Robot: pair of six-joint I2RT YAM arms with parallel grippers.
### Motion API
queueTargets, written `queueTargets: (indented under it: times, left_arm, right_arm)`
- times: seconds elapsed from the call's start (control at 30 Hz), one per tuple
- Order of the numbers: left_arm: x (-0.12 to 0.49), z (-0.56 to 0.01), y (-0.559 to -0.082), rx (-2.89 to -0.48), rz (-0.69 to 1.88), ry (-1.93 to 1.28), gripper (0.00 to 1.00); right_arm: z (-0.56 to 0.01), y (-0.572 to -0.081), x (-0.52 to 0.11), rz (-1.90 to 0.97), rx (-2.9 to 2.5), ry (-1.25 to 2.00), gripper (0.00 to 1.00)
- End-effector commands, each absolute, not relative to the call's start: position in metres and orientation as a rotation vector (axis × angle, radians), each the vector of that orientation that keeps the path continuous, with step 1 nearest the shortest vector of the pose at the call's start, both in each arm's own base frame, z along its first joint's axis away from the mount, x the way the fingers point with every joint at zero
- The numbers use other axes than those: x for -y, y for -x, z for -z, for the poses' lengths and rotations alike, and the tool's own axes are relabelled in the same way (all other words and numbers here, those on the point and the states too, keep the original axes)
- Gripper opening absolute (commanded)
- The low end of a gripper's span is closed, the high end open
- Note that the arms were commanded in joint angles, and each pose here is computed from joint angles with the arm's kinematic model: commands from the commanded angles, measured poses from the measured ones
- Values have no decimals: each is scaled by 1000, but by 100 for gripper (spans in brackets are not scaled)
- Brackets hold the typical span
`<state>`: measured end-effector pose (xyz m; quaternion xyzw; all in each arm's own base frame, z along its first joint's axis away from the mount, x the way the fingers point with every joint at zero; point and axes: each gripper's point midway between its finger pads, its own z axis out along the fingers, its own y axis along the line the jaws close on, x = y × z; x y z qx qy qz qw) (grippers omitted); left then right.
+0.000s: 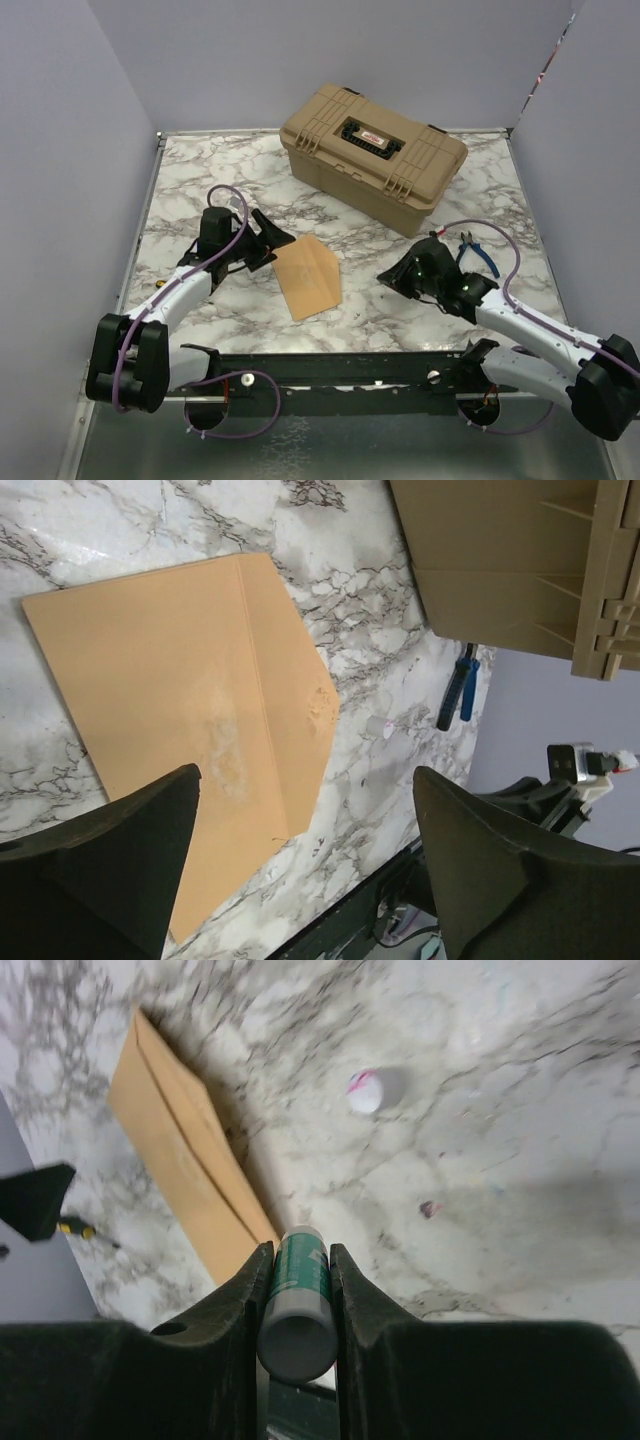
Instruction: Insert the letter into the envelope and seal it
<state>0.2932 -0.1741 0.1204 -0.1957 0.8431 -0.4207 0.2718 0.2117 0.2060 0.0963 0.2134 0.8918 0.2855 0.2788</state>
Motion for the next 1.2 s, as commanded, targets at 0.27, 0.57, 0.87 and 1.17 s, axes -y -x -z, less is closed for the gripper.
queueTargets:
  times: [0.27, 0.57, 0.87, 1.17]
  left_arm:
    - [165, -111, -288, -2321, 1038, 514, 99]
    - [165, -108, -285, -2332, 1037, 527, 99]
    - [164, -107, -281, -2330, 1036, 551, 99]
    - [161, -100, -282, -2342, 1009, 572, 99]
  right_arm:
    - [-98, -290, -195, -1081, -2257, -748, 5]
    - [-83, -316, -203, -1162, -2263, -784, 15]
    - [-59, -324, -195, -1033, -2320, -783, 23]
    - [-40, -319, -189, -976, -2367, -853, 35]
